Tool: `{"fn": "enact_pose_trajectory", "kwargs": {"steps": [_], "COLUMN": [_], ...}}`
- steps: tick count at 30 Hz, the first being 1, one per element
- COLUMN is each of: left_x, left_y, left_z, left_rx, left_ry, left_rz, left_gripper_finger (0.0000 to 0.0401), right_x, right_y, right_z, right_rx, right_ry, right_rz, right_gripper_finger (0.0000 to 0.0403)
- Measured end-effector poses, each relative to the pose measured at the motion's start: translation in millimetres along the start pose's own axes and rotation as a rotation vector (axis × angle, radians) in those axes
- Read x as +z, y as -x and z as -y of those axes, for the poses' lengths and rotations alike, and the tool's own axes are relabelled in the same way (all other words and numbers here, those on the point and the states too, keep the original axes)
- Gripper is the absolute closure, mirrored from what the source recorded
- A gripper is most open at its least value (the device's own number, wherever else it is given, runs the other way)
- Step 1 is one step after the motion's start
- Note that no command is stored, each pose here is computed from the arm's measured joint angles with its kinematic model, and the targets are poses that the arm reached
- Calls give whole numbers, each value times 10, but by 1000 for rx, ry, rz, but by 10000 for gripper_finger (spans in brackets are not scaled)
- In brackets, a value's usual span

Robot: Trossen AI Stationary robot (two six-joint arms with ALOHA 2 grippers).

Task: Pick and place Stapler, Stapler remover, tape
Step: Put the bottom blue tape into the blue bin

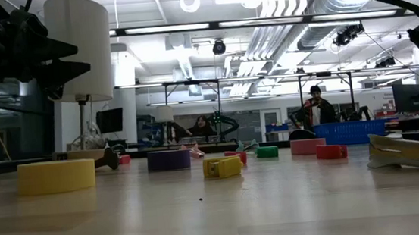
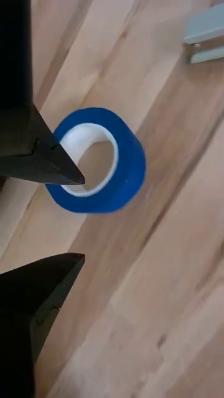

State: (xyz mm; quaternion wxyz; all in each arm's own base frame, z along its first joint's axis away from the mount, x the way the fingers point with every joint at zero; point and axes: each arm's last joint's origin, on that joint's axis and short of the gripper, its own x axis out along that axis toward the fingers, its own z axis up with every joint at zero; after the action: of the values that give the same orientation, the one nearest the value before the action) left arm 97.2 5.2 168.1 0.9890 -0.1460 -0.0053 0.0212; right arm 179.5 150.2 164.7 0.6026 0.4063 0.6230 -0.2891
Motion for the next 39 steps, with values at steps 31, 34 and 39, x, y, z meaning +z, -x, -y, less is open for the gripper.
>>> {"fn": "enact_pose_trajectory", "kwargs": {"steps": [31,34,39], "left_x": [0,0,0], "left_y": [0,0,0], "left_z": [0,0,0], "left_rx": [0,0,0], "left_ry": [0,0,0], "left_rz": [0,0,0], "left_gripper_finger": [188,188,188], "right_x": [-29,-9,29], "right_y": [-293,-290,-222], "right_z": [-101,-102,-97], "right_rx": [-42,-44,-24], "right_ry": [59,71,78], "right_rz": [-19,-32,-26], "right_gripper_finger": [324,357,371]}}
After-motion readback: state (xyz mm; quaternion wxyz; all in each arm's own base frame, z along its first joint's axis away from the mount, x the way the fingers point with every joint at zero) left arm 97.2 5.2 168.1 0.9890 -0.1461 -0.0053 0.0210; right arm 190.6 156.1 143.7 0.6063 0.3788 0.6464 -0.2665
